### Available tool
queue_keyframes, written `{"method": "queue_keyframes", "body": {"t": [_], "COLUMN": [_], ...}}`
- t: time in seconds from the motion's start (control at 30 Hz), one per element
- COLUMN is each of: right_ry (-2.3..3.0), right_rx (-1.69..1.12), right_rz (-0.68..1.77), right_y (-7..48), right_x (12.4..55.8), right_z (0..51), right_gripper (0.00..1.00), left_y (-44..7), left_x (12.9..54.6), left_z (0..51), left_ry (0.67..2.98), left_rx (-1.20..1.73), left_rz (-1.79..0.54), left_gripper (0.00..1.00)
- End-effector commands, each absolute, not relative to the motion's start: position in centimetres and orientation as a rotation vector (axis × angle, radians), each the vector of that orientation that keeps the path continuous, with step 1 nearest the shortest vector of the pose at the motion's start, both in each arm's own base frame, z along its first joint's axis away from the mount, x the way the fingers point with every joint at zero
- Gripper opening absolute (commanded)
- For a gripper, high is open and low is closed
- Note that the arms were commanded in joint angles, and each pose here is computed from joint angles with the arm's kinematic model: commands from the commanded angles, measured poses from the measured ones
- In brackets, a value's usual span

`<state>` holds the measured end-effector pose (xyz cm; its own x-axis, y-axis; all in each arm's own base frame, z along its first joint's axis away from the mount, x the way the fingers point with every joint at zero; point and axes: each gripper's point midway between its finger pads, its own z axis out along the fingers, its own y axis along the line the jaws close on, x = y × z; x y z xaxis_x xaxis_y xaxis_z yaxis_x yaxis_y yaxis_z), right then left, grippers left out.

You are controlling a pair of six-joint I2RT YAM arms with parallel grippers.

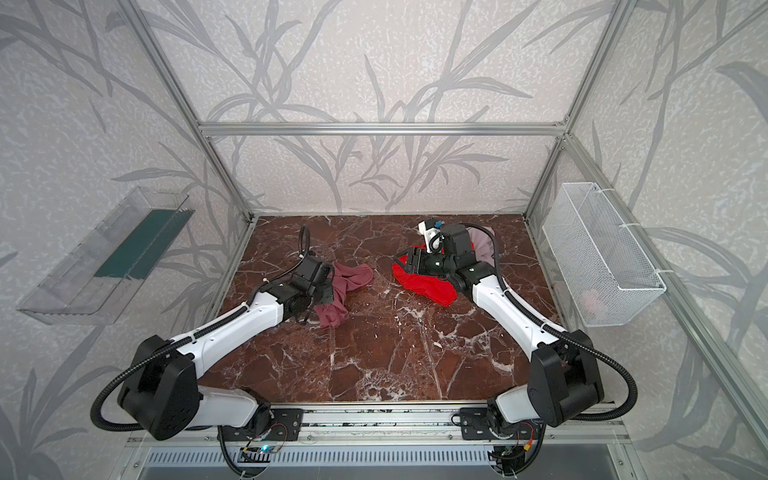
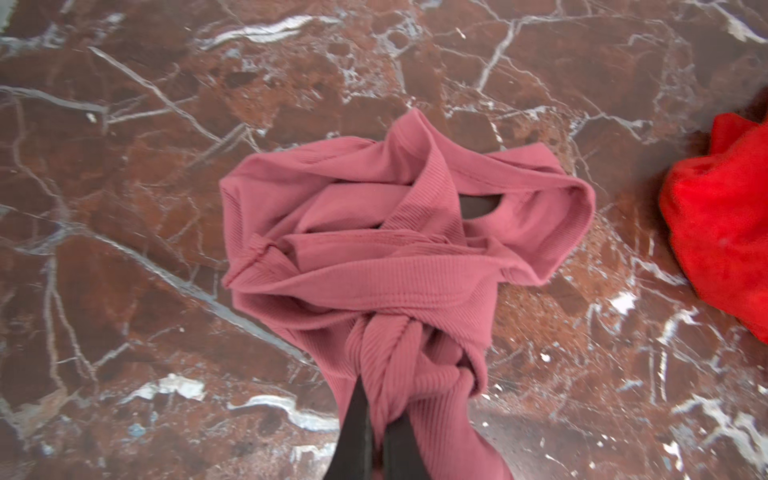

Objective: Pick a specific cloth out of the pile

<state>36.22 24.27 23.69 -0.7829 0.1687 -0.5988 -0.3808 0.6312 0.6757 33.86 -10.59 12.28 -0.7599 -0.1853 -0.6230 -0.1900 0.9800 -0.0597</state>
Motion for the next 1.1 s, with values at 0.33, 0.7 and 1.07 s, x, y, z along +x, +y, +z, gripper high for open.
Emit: {"method": "queue_keyframes", "body": {"t": [0.33,0.7,1.07], "right_ry": [2.196,2.207,2.192], "right_rx": [-0.185,-0.188,-0.188], "right_rz": [1.116,1.118,1.078], "right_y": [24.4,24.5,23.7], "right_x": [36.3,36.4,35.9], "right_z": [24.2,24.0,25.0], "right_gripper": [0.68,0.68,0.68], "left_y": [-7.0,-6.7,-7.8], "left_x": [40.7,41.5,40.2], "left_z": [11.1,5.4,11.6], "left_ry": [2.408,2.546,2.46], "left_rx": [-0.371,-0.384,-0.319], "left_rz": [0.1,0.141,-0.009], "left_gripper": [0.0,0.0,0.35]}}
